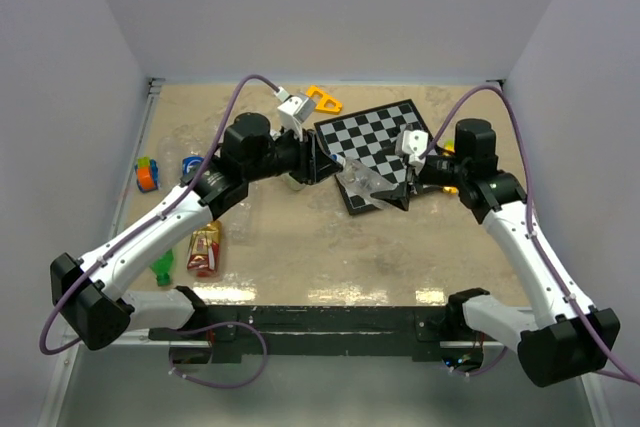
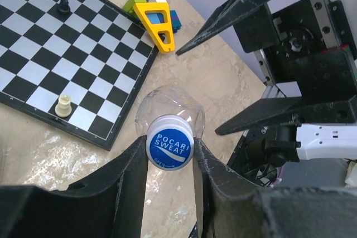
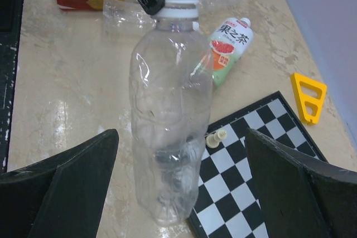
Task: Unscrew the bottle caps
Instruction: Pick up the plastic bottle at the center of the board.
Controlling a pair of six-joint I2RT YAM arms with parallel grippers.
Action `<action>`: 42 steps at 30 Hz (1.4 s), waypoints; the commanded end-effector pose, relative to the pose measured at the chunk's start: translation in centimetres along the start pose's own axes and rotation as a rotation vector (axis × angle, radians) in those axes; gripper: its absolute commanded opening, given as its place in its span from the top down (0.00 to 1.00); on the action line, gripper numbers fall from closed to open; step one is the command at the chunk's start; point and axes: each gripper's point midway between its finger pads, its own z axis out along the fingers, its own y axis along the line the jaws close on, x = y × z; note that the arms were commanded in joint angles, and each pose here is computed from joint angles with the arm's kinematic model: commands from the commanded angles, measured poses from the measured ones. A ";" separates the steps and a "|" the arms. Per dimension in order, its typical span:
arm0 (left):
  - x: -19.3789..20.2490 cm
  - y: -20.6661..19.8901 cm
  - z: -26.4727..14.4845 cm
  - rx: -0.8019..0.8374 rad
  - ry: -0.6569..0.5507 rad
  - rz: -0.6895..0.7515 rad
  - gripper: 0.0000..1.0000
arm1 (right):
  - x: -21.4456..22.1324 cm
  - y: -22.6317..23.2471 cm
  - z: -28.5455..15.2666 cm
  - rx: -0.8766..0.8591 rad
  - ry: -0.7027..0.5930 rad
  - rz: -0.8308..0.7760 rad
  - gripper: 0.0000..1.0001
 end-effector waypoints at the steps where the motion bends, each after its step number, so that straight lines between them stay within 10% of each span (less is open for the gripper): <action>1: -2.4 -0.8 0.6 0.019 -0.097 -0.014 1.00 | -0.9 0.8 2.0 -0.053 -0.032 0.007 0.02; 18: -2.6 -1.1 0.9 0.030 -0.106 -0.082 1.00 | 1.7 -1.6 4.7 0.082 0.057 0.001 0.04; 27: -2.5 -0.9 0.6 0.013 -0.110 -0.084 1.00 | 2.3 -0.8 4.9 0.039 0.061 -0.026 0.24; 34: -2.3 -1.2 0.7 0.033 -0.106 -0.091 1.00 | 2.2 0.0 5.3 0.002 0.045 -0.056 0.16; 38: -2.0 -1.3 0.7 0.043 -0.097 -0.095 1.00 | 2.5 0.4 5.6 -0.021 0.051 -0.061 0.31; 42: -1.7 -1.0 0.7 0.035 -0.092 -0.096 1.00 | 2.4 1.1 5.9 -0.066 0.039 -0.067 0.74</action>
